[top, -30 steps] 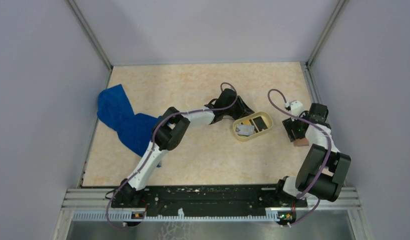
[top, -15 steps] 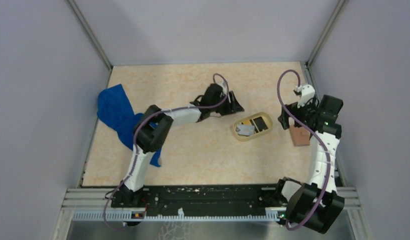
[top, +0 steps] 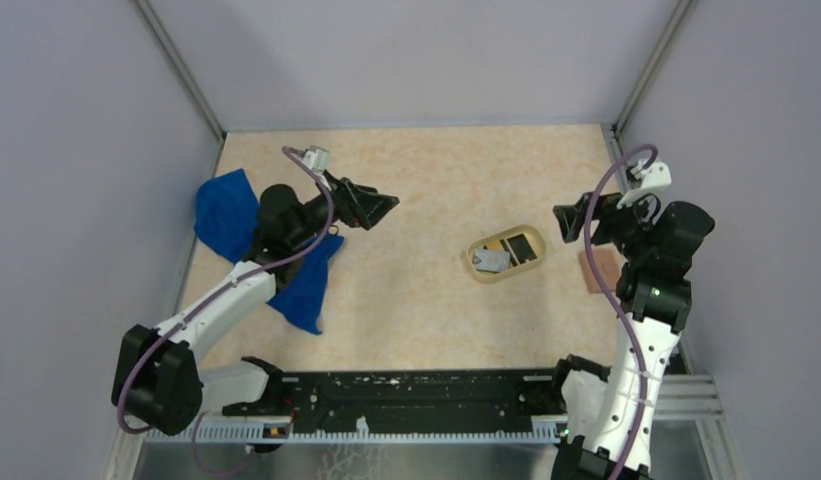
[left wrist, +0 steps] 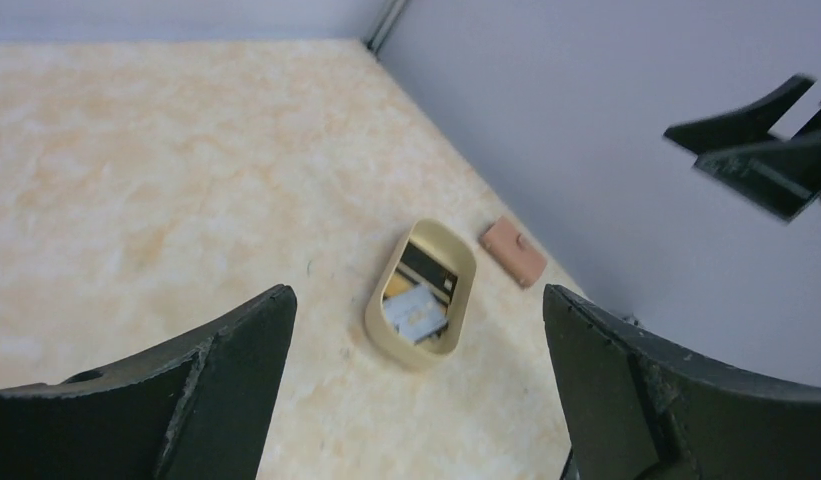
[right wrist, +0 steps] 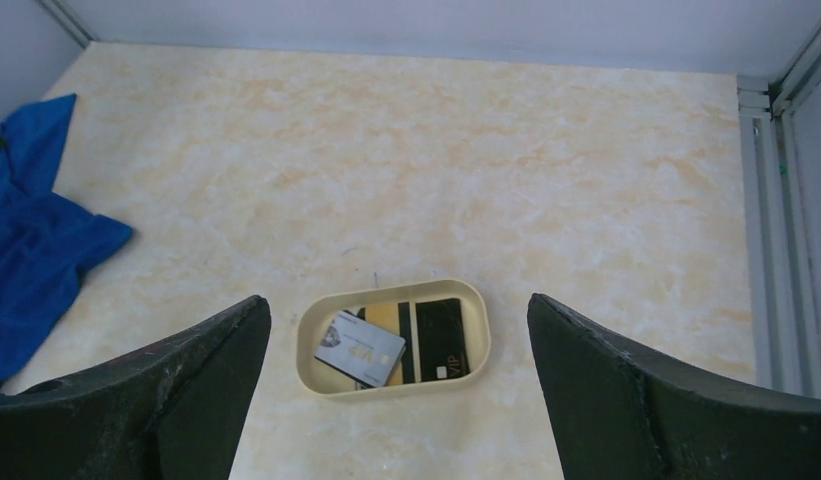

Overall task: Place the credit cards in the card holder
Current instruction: Reset both arms

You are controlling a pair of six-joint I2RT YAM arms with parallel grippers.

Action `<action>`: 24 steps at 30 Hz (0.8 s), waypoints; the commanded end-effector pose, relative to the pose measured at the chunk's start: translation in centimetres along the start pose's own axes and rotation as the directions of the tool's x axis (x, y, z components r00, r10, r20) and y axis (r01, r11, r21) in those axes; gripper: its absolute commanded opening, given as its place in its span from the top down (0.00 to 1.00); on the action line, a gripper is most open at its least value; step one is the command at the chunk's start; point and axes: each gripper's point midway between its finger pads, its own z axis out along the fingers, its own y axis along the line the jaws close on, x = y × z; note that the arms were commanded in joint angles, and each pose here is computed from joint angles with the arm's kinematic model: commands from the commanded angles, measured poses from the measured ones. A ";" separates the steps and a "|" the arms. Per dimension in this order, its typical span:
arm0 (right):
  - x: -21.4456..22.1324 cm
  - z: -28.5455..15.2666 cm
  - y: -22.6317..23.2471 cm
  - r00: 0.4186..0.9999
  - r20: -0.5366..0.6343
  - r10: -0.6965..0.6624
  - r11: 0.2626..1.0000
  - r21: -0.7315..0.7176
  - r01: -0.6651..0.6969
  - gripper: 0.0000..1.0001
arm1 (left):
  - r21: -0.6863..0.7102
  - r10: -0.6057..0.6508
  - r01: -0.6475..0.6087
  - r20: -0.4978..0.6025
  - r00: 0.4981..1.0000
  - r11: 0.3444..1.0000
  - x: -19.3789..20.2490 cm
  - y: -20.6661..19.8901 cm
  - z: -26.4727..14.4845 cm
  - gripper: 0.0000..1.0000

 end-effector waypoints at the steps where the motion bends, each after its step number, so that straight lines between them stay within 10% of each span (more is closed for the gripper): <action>1: -4.1 -0.6 1.3 0.989 0.117 0.089 0.996 -0.025 -0.087 0.02 | -0.036 0.030 -0.031 -0.032 0.999 0.999 2.1 0.0 -4.7 0.01; 24: -3.5 0.9 1.1 0.979 0.137 0.150 0.987 -0.082 -0.139 0.02 | -0.156 0.076 -0.079 -0.027 0.997 0.985 4.3 0.1 -11.5 0.01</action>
